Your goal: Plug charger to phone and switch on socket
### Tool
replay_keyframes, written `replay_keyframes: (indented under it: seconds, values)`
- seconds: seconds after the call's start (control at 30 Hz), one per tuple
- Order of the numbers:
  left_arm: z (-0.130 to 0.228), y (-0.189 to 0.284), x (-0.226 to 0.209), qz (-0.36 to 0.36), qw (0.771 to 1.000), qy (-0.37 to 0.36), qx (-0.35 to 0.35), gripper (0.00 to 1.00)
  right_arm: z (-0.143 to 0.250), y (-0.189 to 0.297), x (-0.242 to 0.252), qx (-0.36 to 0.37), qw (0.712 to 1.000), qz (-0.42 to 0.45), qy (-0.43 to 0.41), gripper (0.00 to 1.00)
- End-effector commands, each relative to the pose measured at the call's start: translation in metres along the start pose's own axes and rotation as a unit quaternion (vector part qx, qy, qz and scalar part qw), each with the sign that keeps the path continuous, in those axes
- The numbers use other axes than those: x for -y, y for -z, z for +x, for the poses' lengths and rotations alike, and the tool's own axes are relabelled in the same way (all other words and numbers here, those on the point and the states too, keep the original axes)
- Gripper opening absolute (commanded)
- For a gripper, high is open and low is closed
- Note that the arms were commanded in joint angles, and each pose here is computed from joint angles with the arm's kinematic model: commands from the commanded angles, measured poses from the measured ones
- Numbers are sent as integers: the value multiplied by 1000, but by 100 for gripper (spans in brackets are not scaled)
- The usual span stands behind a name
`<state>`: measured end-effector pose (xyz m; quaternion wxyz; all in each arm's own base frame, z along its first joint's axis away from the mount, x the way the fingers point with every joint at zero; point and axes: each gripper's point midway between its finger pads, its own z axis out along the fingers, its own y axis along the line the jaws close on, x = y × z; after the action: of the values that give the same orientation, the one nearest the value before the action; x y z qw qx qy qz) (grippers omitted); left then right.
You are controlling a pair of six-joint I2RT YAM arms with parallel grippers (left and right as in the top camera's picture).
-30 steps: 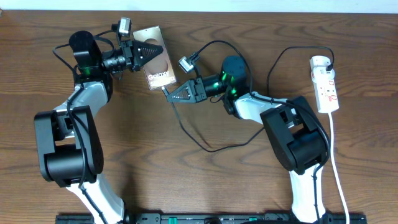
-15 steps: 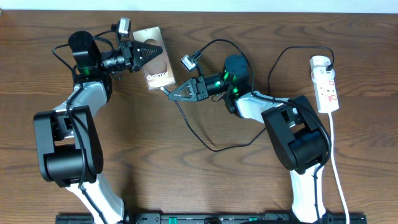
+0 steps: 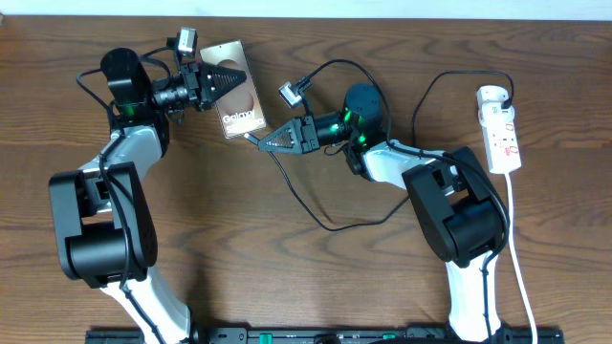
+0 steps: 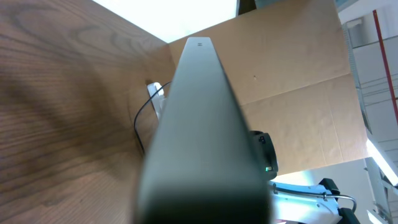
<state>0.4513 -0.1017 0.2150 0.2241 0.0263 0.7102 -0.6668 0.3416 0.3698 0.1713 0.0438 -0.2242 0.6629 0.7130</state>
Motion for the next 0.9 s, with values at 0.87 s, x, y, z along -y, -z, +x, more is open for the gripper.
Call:
replay_keyframes:
  seconds: [0.87]
  values:
    - [-18,-1,-1,-17,999,13,43,7,-40,5,6,99,995,26,-7,1]
